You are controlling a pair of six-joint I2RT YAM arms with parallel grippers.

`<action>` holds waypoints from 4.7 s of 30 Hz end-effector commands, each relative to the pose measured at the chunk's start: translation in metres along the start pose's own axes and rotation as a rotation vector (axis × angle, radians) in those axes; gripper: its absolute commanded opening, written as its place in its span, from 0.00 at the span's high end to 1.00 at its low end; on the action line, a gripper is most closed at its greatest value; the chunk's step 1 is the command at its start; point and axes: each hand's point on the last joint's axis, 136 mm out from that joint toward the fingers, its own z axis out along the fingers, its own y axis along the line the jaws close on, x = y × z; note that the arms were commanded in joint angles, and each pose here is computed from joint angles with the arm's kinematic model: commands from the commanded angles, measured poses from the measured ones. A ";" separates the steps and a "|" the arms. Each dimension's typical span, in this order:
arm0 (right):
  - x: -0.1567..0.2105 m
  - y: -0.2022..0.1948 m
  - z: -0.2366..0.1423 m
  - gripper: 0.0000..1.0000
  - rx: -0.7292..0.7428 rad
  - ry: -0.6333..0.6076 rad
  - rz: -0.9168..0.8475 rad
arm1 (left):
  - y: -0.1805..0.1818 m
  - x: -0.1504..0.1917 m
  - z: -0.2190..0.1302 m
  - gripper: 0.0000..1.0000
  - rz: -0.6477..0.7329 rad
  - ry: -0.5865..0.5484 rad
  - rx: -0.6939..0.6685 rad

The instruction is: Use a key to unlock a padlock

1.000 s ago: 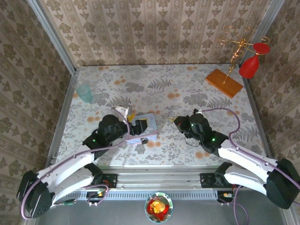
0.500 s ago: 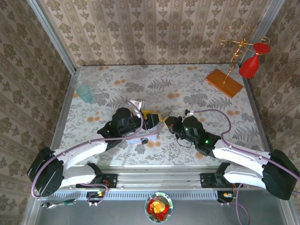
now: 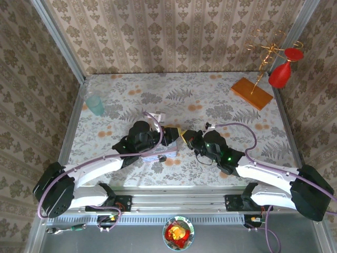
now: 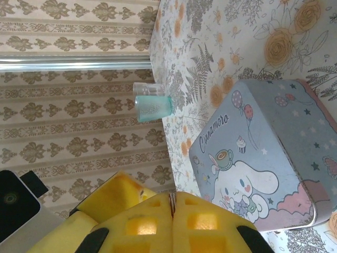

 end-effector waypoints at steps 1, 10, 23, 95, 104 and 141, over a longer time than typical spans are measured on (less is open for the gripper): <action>0.000 0.015 0.001 1.00 -0.038 -0.013 0.024 | -0.010 -0.001 0.003 0.72 0.006 0.006 0.042; 0.000 0.017 0.001 1.00 -0.044 -0.019 0.022 | -0.005 0.001 0.003 1.00 0.011 0.020 0.011; -0.037 0.027 -0.027 0.37 -0.150 -0.126 -0.498 | 0.004 -0.023 -0.014 1.00 -0.084 -0.043 0.030; -0.025 -0.011 -0.049 1.00 0.009 0.009 -0.658 | 0.127 0.018 -0.135 0.21 0.027 0.283 -0.910; -0.020 -0.024 -0.044 1.00 0.050 0.028 -0.662 | 0.136 0.070 -0.133 0.00 -0.106 0.325 -0.774; -0.024 -0.039 -0.050 1.00 0.111 0.018 -0.630 | 0.144 0.018 -0.049 0.02 0.141 0.291 -0.841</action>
